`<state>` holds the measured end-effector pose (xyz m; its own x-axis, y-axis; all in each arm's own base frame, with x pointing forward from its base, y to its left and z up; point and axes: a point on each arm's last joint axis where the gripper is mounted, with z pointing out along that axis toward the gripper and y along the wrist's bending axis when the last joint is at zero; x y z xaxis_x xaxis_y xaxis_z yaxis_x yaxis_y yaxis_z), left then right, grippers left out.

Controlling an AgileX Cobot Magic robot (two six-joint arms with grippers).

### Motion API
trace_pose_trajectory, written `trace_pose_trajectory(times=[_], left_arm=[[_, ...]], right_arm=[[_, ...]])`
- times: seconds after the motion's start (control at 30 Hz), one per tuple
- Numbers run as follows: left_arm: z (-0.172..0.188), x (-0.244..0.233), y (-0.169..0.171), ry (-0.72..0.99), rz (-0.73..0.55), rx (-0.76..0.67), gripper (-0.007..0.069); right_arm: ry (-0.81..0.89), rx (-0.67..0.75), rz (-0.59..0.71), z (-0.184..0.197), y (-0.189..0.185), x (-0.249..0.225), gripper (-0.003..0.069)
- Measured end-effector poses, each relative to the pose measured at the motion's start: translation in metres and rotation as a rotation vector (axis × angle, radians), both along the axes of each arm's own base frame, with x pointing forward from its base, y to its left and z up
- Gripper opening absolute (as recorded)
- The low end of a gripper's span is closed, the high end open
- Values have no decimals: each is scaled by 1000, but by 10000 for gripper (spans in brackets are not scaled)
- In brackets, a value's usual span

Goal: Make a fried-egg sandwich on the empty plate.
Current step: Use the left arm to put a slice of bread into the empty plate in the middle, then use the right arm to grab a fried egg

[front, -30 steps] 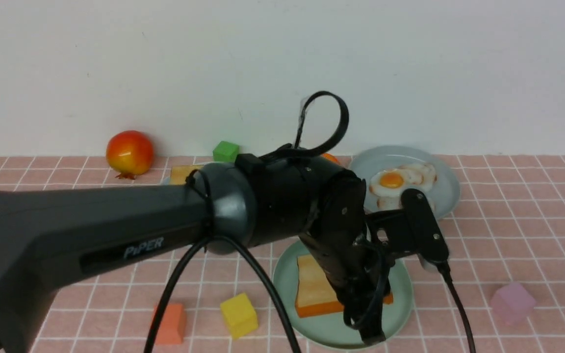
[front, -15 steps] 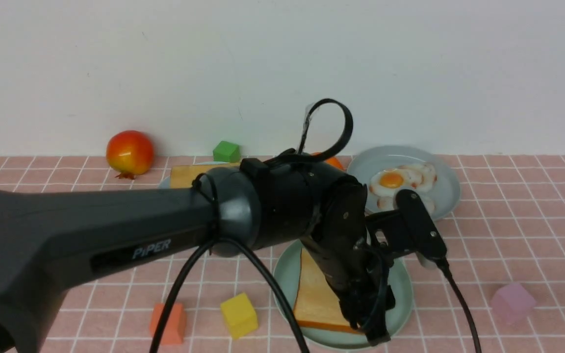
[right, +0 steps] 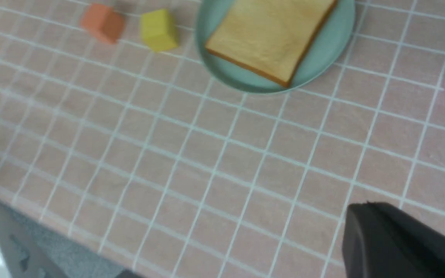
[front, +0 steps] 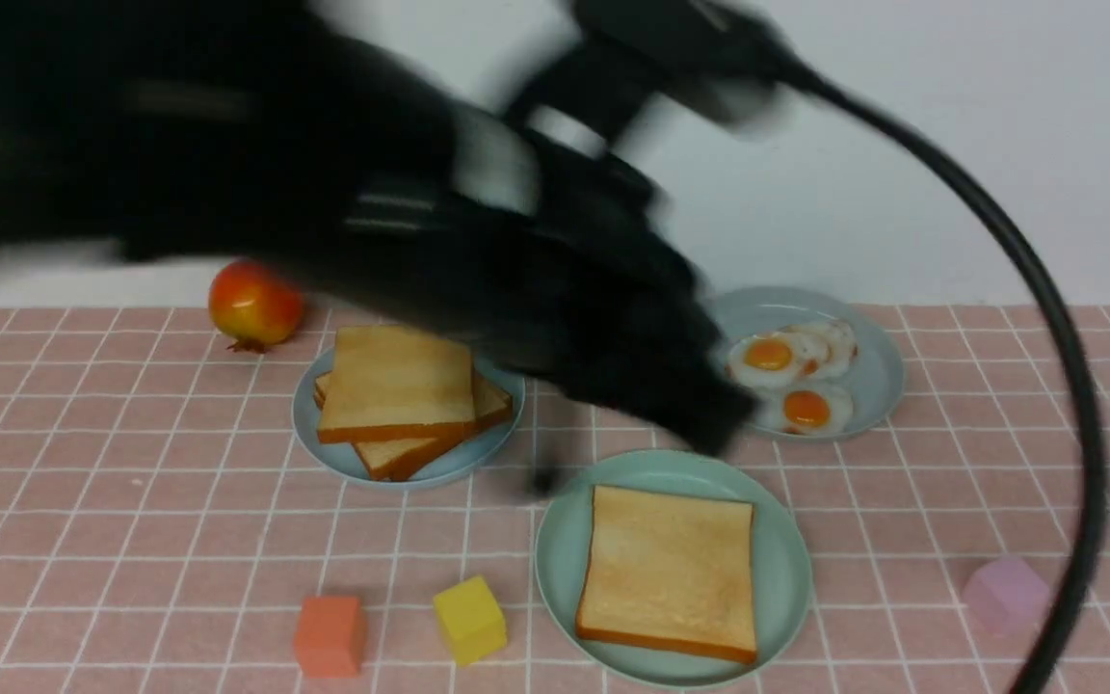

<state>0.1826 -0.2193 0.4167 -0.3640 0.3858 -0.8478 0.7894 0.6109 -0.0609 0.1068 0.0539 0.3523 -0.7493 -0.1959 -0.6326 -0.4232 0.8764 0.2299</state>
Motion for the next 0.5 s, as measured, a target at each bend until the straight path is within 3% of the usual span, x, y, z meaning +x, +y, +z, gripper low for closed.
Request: trace_pose_trajectory(times=[0.13, 0.17, 0.27, 0.5], left_arm=[[-2, -61, 64, -16, -3, -149, 13], [-2, -61, 64, -19, 4, -151, 13], [-33, -101, 109, -35, 10, -235, 13], [-77, -143, 158, -126, 33, -393, 13]], right_arm=[[109, -20, -32, -14, 15, 70, 33], [109, -21, -34, -14, 15, 73, 33], [134, -38, -39, -18, 27, 127, 33], [200, -119, -70, -43, 40, 214, 34]])
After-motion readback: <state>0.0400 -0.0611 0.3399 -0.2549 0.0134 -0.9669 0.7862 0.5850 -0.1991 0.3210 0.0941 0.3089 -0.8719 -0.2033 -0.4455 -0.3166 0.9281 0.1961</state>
